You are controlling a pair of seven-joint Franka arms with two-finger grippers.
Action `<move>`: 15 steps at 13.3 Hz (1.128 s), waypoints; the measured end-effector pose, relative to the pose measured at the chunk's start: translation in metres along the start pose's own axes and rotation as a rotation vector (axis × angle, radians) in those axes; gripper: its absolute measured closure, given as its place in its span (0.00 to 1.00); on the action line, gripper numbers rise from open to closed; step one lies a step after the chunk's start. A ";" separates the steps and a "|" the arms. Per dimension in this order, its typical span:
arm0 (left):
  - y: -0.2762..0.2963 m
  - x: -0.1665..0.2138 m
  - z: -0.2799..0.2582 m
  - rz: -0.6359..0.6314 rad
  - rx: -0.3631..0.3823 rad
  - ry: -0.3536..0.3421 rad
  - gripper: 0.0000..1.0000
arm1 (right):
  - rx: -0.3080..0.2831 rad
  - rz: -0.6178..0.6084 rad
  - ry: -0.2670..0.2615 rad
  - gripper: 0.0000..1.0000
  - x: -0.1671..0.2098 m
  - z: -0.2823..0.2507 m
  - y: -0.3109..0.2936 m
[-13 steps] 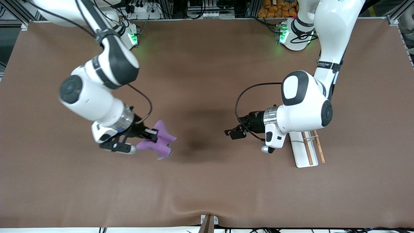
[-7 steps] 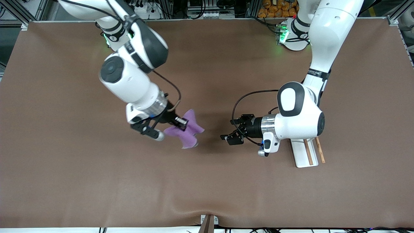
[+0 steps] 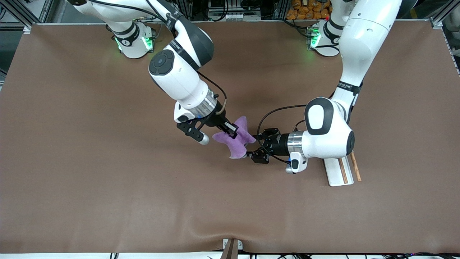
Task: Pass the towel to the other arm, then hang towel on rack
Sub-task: 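Grasp the towel with the left gripper, then open the right gripper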
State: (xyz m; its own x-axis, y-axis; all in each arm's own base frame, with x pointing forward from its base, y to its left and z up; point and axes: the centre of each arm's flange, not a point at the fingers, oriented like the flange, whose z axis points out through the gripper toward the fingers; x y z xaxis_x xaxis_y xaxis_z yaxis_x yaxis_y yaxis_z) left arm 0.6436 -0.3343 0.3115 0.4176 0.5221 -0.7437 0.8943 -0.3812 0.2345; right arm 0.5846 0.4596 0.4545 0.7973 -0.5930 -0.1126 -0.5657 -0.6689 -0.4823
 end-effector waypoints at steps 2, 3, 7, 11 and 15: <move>0.000 -0.004 0.000 -0.039 0.018 0.004 0.16 | 0.007 0.013 0.001 0.98 0.002 -0.001 -0.002; -0.001 -0.006 -0.001 -0.047 0.042 0.011 0.16 | 0.011 0.028 0.001 0.98 0.002 -0.002 -0.004; -0.003 -0.015 -0.004 -0.078 0.081 0.003 0.21 | 0.023 0.048 0.000 0.98 0.005 -0.002 -0.009; -0.001 -0.023 -0.008 -0.101 0.081 0.000 0.68 | 0.025 0.051 0.003 0.98 0.007 -0.002 -0.009; 0.000 -0.020 -0.012 -0.110 0.074 0.004 0.98 | 0.025 0.051 0.003 0.98 0.007 -0.002 -0.009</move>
State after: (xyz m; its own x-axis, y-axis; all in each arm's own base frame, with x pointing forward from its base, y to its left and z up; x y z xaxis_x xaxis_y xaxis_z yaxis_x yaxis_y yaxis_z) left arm 0.6369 -0.3353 0.3339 0.3187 0.5669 -0.7596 0.9203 -0.3770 0.1047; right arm 0.5948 0.4605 0.4602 0.7667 -0.6275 -0.1354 -0.6003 -0.6261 -0.4976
